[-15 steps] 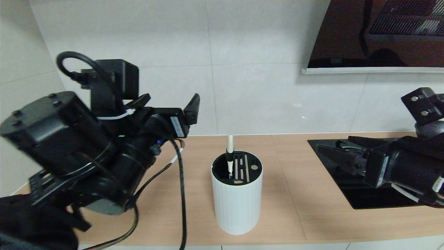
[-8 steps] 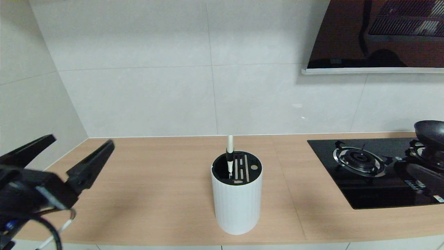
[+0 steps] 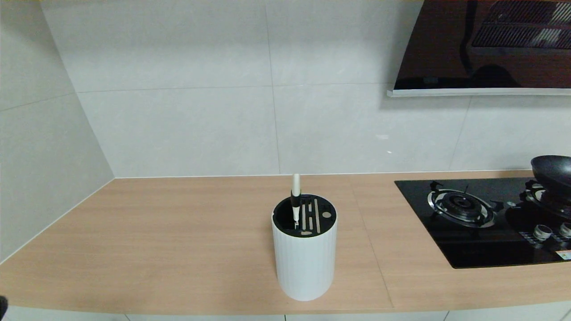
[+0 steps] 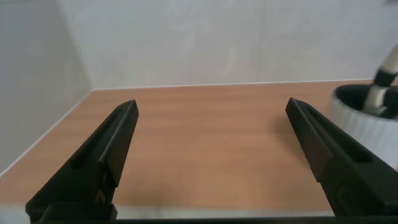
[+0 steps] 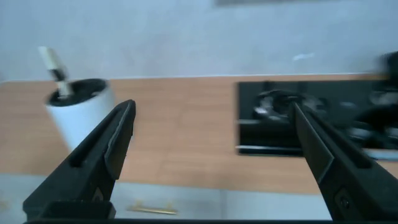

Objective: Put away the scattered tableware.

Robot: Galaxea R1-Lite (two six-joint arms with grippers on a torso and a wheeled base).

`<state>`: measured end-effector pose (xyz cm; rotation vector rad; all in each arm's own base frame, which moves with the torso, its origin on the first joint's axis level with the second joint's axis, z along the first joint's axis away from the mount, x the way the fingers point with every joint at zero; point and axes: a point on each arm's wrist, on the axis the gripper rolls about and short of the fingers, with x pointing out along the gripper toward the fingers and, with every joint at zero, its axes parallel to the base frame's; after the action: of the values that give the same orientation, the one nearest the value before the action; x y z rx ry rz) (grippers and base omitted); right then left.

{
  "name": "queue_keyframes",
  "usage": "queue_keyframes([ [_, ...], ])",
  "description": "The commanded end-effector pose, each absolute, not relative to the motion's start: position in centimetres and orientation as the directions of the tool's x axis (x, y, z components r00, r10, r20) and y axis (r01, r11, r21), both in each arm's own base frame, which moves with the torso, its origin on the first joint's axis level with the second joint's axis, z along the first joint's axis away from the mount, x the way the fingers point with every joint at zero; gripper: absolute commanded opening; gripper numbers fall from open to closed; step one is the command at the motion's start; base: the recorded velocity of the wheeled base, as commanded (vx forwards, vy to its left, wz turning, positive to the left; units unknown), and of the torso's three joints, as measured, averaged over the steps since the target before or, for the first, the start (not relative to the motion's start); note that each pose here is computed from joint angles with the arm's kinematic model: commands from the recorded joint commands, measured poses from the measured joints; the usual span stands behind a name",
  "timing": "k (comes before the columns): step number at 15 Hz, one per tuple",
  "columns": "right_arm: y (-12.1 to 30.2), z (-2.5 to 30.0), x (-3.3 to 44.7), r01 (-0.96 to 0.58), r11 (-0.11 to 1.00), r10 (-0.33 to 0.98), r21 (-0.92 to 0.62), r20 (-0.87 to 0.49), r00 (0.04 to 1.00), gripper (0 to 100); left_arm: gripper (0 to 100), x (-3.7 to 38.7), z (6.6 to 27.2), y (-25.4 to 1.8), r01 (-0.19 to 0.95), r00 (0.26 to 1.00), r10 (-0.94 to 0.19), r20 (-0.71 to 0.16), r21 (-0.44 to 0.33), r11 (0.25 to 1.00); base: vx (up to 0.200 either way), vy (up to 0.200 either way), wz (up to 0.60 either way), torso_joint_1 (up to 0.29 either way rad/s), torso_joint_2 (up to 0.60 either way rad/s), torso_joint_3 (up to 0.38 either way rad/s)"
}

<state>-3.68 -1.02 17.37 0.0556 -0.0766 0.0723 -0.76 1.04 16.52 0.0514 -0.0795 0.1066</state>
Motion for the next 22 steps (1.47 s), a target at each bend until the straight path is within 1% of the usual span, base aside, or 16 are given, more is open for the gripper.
queue_keyframes([
  [1,-1.0,16.7,-5.0,-0.024,0.999,0.018,0.035,0.147,0.989,100,100,-4.0,15.7,1.5,-0.223,0.956,0.222,0.19,-0.017,0.975,0.0,0.0,0.0,0.0,0.0,0.0],
  [3,-0.7,16.2,-4.9,0.044,0.999,-0.047,0.022,0.138,0.989,100,100,-4.2,15.9,1.2,-0.303,0.928,0.304,0.213,-0.039,0.952,0.0,0.0,0.0,0.0,0.0,0.0],
  [4,-0.3,15.7,-5.5,0.096,0.995,-0.098,0.021,0.182,0.978,100,100,-4.8,15.5,0.9,-0.355,0.905,0.353,0.238,-0.036,0.934,0.0,0.0,0.0,0.0,0.0,0.0],
  [5,-0.2,15.3,-6.0,0.089,0.996,-0.09,0.017,0.206,0.974,100,100,-5.2,14.7,0.7,-0.374,0.898,0.365,0.244,-0.013,0.927,0.0,0.0,0.0,0.0,0.0,0.0],
  [6,-0.2,14.6,-5.7,0.08,0.997,-0.081,0.014,0.19,0.978,100,100,-4.6,13.4,0.8,-0.404,0.896,0.394,0.206,0.009,0.915,0.0,0.0,0.0,0.0,0.0,0.0],
  [7,-0.2,14.2,-5.5,0.091,0.996,-0.092,0.014,0.175,0.98,100,100,-4.2,12.8,0.9,-0.435,0.882,0.425,0.206,0.005,0.901,0.0,0.0,0.0,0.0,0.0,0.0],
  [9,-0.2,13.0,-4.8,0.091,0.996,-0.092,0.014,0.123,0.988,100,100,-3.1,10.4,0.8,-0.389,0.914,0.375,0.155,0.07,0.918,0.0,0.0,0.0,0.0,0.0,0.0],
  [10,-0.2,10.8,-3.7,0.095,0.995,-0.095,0.005,0.056,0.994,100,100,-2.5,8.7,0.7,-0.339,0.938,0.328,0.109,0.102,0.935,0.0,0.0,0.0,0.0,0.0,0.0],
  [11,-0.2,9.4,-2.9,0.095,0.995,-0.095,0.005,0.05,0.994,100,100,-2.4,8.3,0.6,-0.31,0.95,0.303,0.075,0.107,0.945,0.0,0.0,0.0,0.0,0.0,0.0],
  [12,-0.2,8.2,-2.3,0.097,0.995,-0.096,-0.008,0.058,0.994,100,100,-2.4,8.0,0.6,-0.29,0.957,0.287,0.043,0.113,0.95,0.0,0.0,0.0,0.0,0.0,0.0],
  [13,-0.2,8.2,-2.3,0.096,0.995,-0.095,-0.011,0.061,0.994,100,100,-2.4,8.0,0.6,-0.273,0.962,0.27,0.041,0.102,0.957,0.0,0.0,0.0,0.0,0.0,0.0],
  [15,-0.2,8.0,-2.3,0.093,0.996,-0.093,0.016,0.043,0.995,100,100,-2.3,7.9,0.2,-0.112,0.993,0.113,0.029,-0.029,0.993,0.0,0.0,0.0,0.0,0.0,0.0],
  [16,-0.2,7.9,-2.3,0.087,0.996,-0.087,0.021,0.035,0.996,100,100,-2.3,7.8,0.2,-0.091,0.996,0.092,0.023,-0.039,0.995,0.0,0.0,0.0,0.0,0.0,0.0],
  [18,0.0,7.6,-2.3,0.006,1.0,-0.006,0.018,-0.005,1.0,100,100,-2.3,7.8,0.2,-0.087,0.996,0.087,0.021,-0.026,0.996,0.0,0.0,0.0,0.0,0.0,0.0],
  [20,0.0,7.5,-2.3,-0.006,1.0,0.006,-0.028,-0.005,1.0,100,100,-2.3,7.5,0.0,0.006,1.0,-0.006,-0.006,0.044,0.999,0.0,0.0,0.0,0.0,0.0,0.0],
  [22,0.0,7.5,-2.3,-0.009,0.999,0.009,-0.031,-0.005,1.0,100,100,-2.3,7.5,-0.1,0.013,1.0,-0.012,-0.006,0.077,0.997,0.0,0.0,0.0,0.0,0.0,0.0],
])
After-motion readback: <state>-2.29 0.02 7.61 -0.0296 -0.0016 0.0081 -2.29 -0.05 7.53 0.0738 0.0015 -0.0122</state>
